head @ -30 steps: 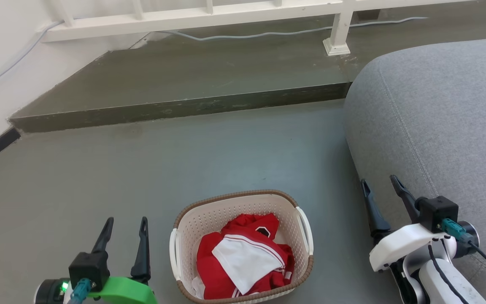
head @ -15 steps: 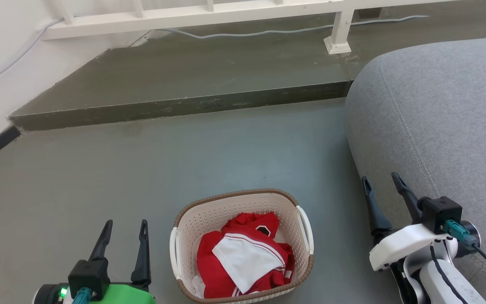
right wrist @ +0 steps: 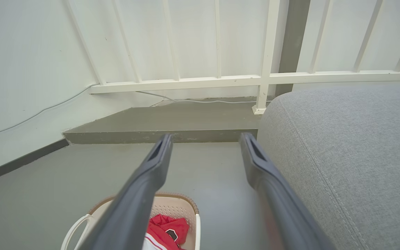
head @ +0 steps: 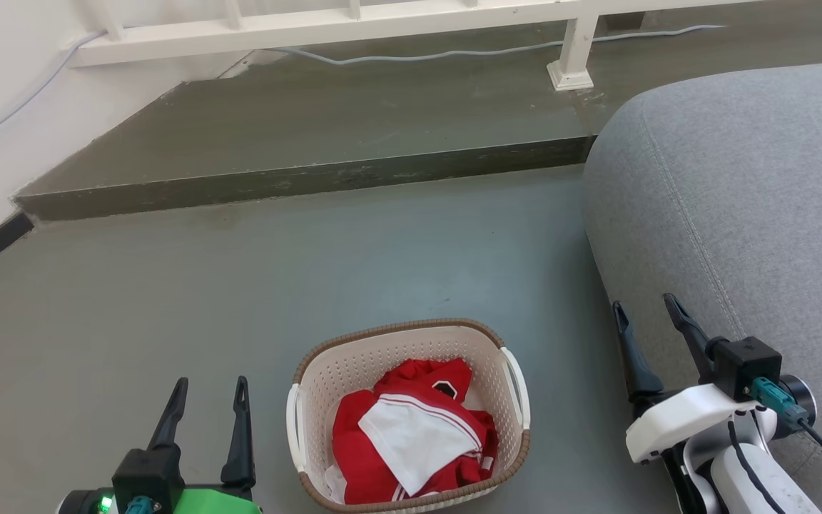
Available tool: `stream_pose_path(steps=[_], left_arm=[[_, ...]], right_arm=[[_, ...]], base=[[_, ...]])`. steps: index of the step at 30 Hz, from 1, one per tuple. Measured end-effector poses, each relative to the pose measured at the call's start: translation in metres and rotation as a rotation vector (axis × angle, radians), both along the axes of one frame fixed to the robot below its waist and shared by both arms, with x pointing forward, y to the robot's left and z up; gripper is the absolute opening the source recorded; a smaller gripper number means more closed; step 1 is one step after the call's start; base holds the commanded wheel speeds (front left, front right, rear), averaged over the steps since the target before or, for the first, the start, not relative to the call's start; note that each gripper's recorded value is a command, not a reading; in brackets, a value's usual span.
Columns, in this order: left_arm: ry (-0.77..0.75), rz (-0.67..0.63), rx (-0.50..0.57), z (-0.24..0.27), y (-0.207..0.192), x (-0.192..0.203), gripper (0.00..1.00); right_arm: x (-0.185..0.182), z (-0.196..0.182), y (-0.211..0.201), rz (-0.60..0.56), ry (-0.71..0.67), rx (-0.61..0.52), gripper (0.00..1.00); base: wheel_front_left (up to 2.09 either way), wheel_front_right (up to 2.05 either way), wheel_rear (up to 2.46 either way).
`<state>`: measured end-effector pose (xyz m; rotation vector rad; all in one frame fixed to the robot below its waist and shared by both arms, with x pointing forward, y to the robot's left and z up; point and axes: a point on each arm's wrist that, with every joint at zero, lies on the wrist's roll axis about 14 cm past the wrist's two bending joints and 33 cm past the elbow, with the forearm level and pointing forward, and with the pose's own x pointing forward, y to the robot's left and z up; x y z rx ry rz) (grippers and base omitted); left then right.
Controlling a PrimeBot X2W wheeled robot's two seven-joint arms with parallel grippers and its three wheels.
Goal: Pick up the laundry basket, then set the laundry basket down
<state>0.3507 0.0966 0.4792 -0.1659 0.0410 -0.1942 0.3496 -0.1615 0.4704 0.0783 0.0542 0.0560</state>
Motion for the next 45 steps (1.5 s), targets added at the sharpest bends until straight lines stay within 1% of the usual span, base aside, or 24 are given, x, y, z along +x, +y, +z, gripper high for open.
stream_pose_path(steps=[10, 11, 17, 22, 33, 40, 45], left_arm=[[-0.012, 0.009, -0.004, 0.005, 0.001, 0.0, 1.0], [-0.007, 0.009, -0.005, 0.005, 0.001, 0.0, 0.0], [0.043, 0.004, 0.0, -0.011, -0.001, -0.005, 0.0], [0.063, 0.001, -0.056, -0.012, -0.005, -0.011, 0.0], [0.126, 0.07, -0.233, -0.015, 0.009, -0.012, 0.0], [0.169, 0.118, -0.326, -0.019, 0.02, -0.011, 0.0], [0.192, 0.129, -0.393, -0.021, 0.023, -0.011, 0.0]], right_arm=[[0.001, 0.005, 0.003, 0.012, -0.018, -0.013, 1.0], [0.001, 0.005, 0.003, 0.013, -0.019, -0.013, 0.0], [-0.011, -0.017, 0.008, 0.011, 0.052, 0.002, 0.0], [-0.012, -0.017, 0.009, 0.0, 0.059, 0.067, 0.0], [-0.007, -0.014, 0.004, -0.05, 0.082, 0.263, 0.0], [-0.005, -0.016, -0.004, -0.087, 0.101, 0.356, 0.0], [-0.004, -0.017, -0.008, -0.106, 0.115, 0.427, 0.0]], base=[[0.0, 0.0, 0.0], [0.0, 0.0, 0.0], [0.0, 0.0, 0.0], [0.0, 0.0, 0.0], [0.0, 0.0, 0.0], [0.0, 0.0, 0.0], [0.0, 0.0, 0.0]])
